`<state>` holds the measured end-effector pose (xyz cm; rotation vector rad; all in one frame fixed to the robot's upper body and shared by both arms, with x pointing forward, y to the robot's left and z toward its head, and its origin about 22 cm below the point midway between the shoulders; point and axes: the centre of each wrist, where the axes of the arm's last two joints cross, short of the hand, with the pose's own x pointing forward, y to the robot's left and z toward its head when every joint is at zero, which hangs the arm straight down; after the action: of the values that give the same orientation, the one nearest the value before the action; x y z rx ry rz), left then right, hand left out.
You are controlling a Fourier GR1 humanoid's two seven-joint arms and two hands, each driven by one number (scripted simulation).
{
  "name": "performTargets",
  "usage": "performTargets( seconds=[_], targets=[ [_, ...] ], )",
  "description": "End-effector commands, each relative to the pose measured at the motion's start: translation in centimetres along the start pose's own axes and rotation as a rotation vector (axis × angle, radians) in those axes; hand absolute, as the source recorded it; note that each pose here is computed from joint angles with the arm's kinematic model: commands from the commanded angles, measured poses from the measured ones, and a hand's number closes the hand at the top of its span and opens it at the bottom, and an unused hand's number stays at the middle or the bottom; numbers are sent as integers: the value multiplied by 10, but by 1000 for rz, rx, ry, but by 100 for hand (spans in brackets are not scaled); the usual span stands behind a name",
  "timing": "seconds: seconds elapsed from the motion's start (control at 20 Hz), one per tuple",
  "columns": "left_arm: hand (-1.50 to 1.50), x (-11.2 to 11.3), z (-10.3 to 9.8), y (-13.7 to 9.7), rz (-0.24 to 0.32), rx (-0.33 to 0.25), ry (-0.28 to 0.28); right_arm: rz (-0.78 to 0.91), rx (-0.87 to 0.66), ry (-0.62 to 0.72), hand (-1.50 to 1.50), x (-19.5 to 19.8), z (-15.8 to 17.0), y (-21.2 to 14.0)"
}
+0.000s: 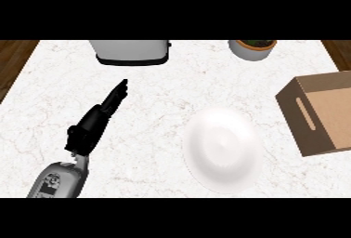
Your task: Pick the eggplant from the plate and place it in the cardboard box
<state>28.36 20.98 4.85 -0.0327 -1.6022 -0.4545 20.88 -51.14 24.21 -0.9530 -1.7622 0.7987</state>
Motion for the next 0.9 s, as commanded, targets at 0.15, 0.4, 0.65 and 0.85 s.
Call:
performTargets(
  seconds=[0.15, 0.4, 0.65, 0.85],
  targets=[
    [0, -1, -11, -9, 13, -28, -12, 107, 9, 30, 150, -8, -11, 24],
    [0, 0, -13, -17, 2, -39, -23, 158, 59, 61, 150, -28, -19, 41],
    [0, 8, -9, -17, 24, -56, -26, 68, 110, 159, 150, -38, -33, 100],
    [0, -5, -12, -31, 18, -57, -24, -72, 180, 261, -150, -55, -37, 116]
  ],
)
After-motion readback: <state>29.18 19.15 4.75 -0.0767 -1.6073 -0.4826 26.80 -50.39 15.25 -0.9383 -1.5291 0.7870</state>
